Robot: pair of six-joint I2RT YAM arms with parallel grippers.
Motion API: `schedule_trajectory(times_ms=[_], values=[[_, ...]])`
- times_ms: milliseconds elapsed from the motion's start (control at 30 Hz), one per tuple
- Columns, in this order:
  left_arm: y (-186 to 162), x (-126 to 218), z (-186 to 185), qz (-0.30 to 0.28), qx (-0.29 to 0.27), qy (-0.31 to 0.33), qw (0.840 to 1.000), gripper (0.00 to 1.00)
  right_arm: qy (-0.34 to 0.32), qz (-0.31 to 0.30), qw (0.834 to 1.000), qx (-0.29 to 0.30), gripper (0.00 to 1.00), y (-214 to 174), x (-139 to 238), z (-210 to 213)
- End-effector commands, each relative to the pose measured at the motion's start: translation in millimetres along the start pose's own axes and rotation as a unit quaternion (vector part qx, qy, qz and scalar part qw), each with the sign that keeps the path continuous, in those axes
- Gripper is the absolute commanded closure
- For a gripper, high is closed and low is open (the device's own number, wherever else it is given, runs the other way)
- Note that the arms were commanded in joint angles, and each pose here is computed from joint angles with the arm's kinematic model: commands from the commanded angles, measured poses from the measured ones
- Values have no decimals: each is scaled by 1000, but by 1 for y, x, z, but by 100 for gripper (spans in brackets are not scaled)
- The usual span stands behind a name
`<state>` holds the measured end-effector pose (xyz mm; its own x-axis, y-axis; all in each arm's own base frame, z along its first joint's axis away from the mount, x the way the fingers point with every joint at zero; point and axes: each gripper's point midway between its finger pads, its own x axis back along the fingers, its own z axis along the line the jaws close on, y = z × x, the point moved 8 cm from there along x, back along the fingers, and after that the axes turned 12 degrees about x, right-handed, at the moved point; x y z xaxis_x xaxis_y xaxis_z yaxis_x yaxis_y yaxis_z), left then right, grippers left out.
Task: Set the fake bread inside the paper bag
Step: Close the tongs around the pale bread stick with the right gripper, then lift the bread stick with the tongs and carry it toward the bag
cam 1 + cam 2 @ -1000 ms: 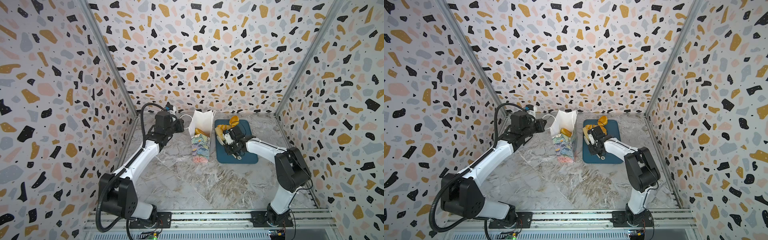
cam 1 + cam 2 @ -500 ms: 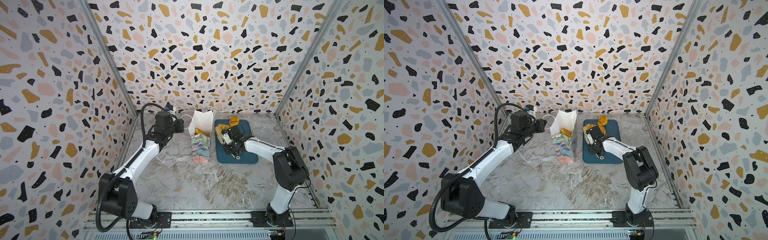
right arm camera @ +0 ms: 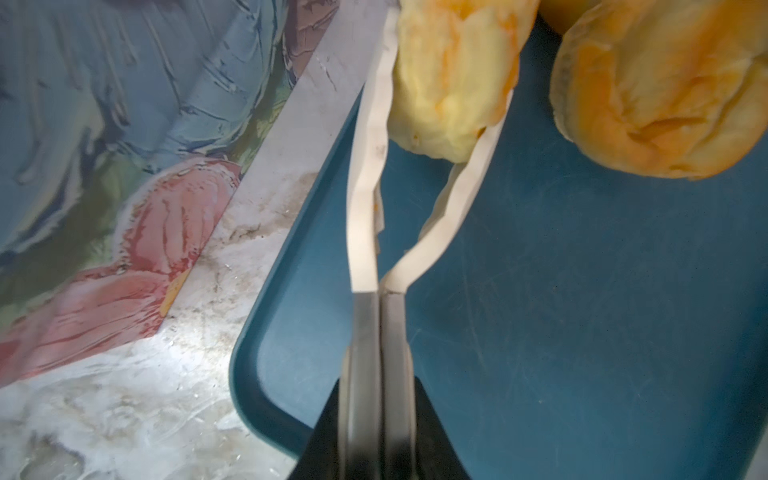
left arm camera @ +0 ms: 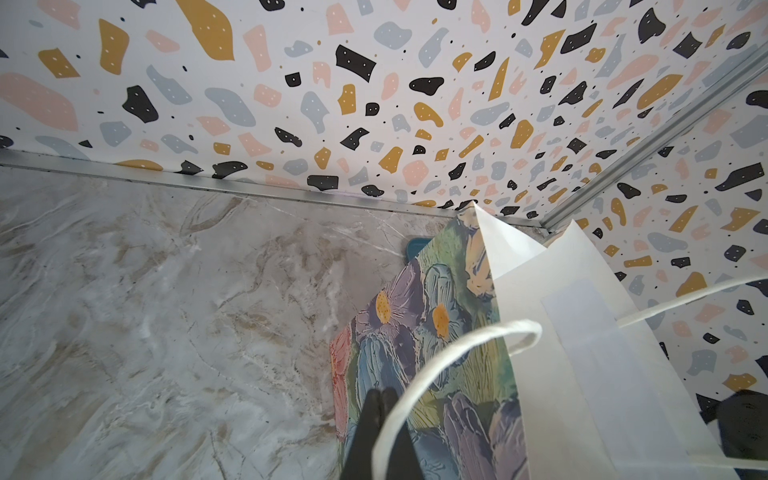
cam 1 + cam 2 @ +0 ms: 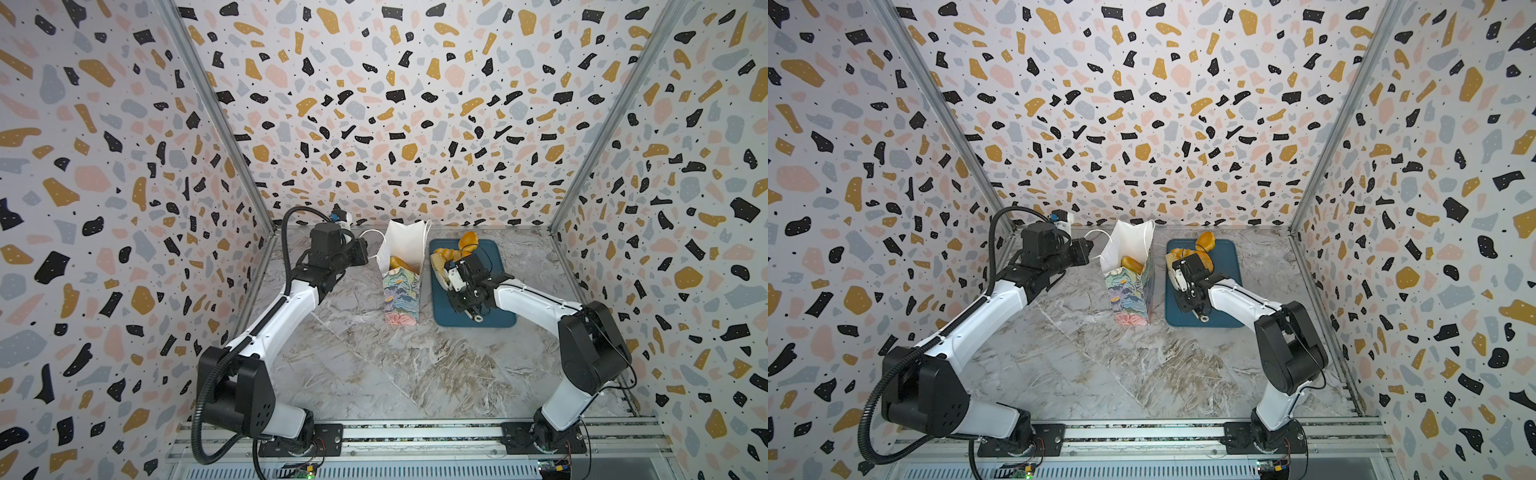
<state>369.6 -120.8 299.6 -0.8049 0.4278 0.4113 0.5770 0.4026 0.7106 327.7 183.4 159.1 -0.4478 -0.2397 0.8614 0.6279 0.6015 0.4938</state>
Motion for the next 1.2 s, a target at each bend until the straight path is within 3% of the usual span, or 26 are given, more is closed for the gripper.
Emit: schedule_trajectory(times_ms=[0, 600, 1167], values=[[12, 7, -6, -19, -8, -7, 1000, 100, -2, -40, 999, -12, 93, 8, 24, 0], [12, 6, -6, -20, -6, -8, 1000, 100, 9, -77, 997, -31, 95, 1, 56, 4], [11, 6, -6, -19, -6, -11, 1000, 100, 21, -160, 986, -51, 98, 22, 104, 3]])
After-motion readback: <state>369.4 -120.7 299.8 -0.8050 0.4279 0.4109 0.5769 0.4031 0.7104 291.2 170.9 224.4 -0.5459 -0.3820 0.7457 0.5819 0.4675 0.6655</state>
